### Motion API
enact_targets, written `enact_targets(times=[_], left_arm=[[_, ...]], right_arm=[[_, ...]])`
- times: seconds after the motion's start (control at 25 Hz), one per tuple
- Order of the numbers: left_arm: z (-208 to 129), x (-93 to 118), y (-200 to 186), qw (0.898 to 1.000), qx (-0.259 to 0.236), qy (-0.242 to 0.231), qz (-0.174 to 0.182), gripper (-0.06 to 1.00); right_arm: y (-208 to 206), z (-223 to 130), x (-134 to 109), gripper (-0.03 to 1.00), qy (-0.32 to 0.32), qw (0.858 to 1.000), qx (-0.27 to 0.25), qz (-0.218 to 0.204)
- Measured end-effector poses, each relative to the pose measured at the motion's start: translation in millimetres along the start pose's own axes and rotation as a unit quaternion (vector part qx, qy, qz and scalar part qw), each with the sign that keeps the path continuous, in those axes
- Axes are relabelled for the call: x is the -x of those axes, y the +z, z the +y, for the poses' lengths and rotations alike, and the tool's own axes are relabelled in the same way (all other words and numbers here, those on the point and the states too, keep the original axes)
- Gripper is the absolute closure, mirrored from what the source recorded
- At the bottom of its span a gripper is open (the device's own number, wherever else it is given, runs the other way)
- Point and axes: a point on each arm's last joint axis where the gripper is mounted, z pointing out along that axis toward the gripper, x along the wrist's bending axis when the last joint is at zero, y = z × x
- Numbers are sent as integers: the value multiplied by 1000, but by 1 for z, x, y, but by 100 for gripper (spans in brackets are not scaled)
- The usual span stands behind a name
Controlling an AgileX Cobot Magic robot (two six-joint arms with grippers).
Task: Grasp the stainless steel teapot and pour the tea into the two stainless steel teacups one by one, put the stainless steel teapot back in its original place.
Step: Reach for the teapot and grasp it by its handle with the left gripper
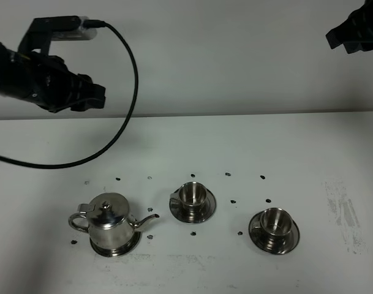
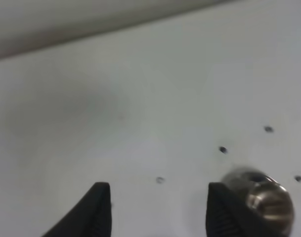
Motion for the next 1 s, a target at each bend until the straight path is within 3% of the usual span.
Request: enact_targets(times=[0.12,0.24,0.52,0.68,1.0], left_arm=[[-11,5,-27,998,51,16,29,51],[-24,9,-44,997,64,26,39,51],[-39,17,-76,992,98,58,62,51],[-44,23,-95,988,122,63,68,51],[-50,31,-117,986,133,73,64,51]], right_arm=[[-26,-20,-7,70,10,1000,-4,20],[-37,-51,-15,70,17,999,-27,37],[-79,-121,-30,70,25,998,-17,52],[-118,-160,-43,70,38,996,14,80],[-192,-239,-67,70,40,983,130,125]])
